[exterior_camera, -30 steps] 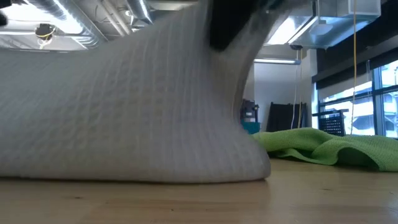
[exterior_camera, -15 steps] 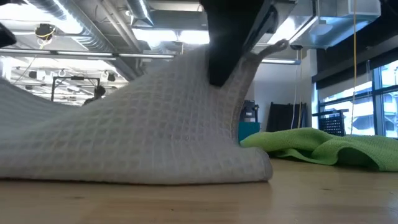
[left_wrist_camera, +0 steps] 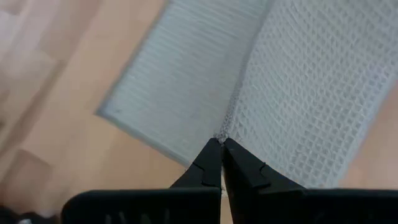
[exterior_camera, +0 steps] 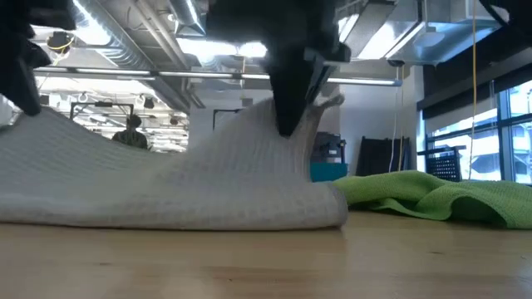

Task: Roll microfiber towels into tight, uniform cylinder then place into a basket
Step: Roll the gray microfiber cloth

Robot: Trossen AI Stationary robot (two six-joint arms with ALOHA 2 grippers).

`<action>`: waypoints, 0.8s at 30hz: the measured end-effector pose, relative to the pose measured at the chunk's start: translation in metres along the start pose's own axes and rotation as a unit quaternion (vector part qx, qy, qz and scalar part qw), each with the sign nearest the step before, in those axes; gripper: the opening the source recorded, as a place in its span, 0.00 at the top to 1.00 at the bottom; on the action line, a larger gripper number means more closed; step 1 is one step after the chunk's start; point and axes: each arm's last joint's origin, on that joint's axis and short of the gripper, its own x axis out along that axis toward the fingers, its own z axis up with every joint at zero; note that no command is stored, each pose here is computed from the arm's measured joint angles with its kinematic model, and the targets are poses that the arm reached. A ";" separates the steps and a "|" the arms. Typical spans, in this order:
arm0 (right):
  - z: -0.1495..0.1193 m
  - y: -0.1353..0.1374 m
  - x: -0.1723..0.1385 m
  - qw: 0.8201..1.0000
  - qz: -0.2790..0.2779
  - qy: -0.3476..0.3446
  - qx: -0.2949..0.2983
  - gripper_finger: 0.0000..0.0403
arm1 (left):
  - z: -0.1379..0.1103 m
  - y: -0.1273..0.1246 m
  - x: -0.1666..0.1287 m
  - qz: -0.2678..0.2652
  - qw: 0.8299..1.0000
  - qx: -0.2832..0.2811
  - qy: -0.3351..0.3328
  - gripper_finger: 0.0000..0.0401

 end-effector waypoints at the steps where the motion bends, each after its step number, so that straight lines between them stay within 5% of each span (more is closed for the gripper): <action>1: 0.002 -0.002 0.003 1.000 -0.009 0.000 0.001 0.99 | 0.002 0.001 0.001 0.006 1.000 -0.004 -0.003 1.00; 15: 0.027 -0.029 0.019 0.998 -0.055 -0.008 0.037 0.99 | 0.014 0.020 0.022 0.082 0.995 -0.045 -0.030 1.00; 24: 0.020 -0.029 0.034 0.994 -0.104 0.029 -0.007 0.99 | 0.010 0.027 0.031 0.106 0.993 -0.044 -0.031 1.00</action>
